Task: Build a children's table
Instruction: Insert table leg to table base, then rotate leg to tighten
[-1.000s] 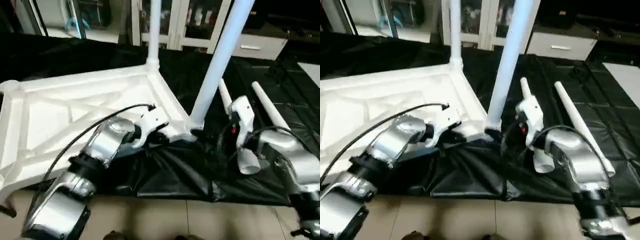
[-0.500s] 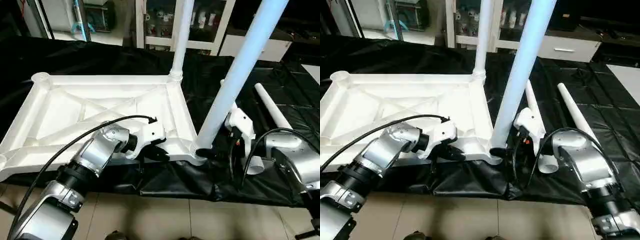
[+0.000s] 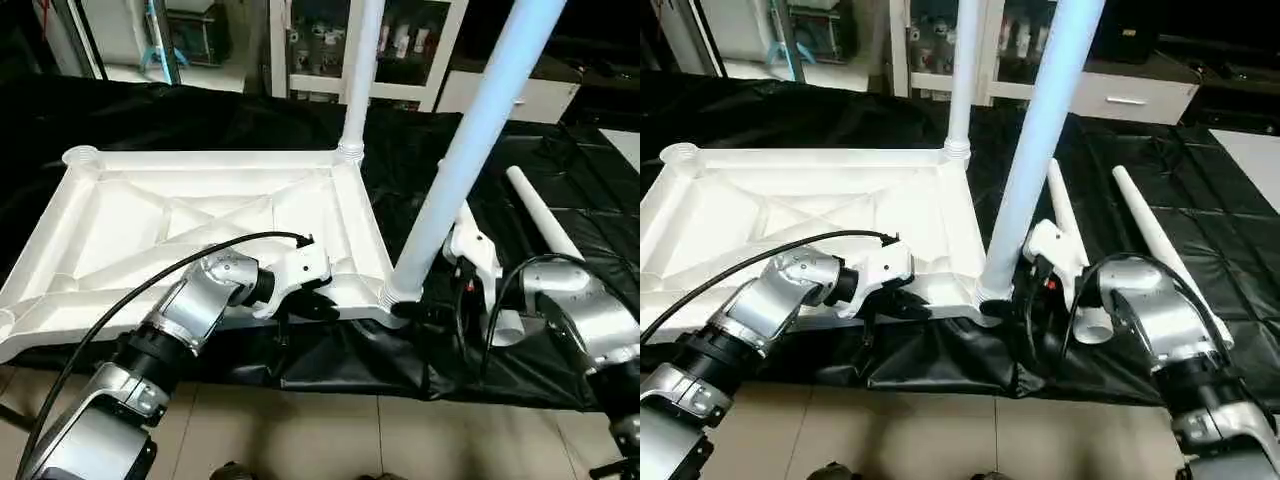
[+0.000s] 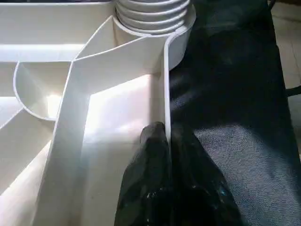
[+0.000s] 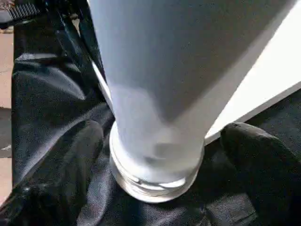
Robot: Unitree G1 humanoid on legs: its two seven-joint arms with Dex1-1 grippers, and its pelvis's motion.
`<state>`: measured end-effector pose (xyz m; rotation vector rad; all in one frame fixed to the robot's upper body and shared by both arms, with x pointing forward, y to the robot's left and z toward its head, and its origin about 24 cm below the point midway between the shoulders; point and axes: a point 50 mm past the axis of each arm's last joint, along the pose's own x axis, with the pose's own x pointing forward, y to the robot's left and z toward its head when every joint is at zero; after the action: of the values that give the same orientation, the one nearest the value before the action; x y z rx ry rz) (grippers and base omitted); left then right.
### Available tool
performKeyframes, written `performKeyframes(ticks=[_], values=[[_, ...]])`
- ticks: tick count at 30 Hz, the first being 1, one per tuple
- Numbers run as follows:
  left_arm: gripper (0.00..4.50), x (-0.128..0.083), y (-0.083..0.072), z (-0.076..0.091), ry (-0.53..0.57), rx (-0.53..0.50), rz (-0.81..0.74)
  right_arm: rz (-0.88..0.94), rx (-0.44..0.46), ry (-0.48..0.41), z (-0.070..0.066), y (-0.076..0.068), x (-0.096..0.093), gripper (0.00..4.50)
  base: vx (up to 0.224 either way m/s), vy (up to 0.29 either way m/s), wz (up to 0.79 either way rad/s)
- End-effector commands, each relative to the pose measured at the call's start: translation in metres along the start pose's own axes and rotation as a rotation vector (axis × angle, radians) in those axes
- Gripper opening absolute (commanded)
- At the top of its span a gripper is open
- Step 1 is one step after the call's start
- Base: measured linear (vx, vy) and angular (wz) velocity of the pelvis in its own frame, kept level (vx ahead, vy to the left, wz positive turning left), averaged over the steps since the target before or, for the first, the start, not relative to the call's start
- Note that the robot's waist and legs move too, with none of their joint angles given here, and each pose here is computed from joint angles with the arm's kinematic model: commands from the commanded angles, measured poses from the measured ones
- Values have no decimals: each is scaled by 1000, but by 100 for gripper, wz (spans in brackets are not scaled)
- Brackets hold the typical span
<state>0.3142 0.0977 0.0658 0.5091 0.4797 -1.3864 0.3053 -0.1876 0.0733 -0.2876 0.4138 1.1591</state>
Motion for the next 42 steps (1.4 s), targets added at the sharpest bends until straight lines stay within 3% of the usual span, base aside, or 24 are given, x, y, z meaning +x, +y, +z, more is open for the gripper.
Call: performKeyframes(ticks=[1,6,7,16,29,32,38,42], values=[[0,0,0,7,-51,17,6,16,-22,5,3,-2,3,402,0,0,0],[0,-2,1,6,-47,20,7,33,-19,8,2,-3,8,379,0,0,0],[0,-2,2,5,-41,22,9,34,-19,9,1,-4,10,351,0,0,0],[0,-2,1,3,-45,9,7,46,-7,-11,2,-4,14,281,0,0,0],[0,-3,1,2,-46,-1,-1,62,4,-33,-2,1,19,273,0,0,0],[0,-2,2,2,-57,-26,27,33,43,-55,-4,2,23,273,0,0,0],[0,5,17,8,-103,-122,210,-210,207,-139,-12,-4,47,272,0,0,0],[0,15,30,17,-109,-207,380,-477,327,-161,-14,-7,80,272,0,0,0]])
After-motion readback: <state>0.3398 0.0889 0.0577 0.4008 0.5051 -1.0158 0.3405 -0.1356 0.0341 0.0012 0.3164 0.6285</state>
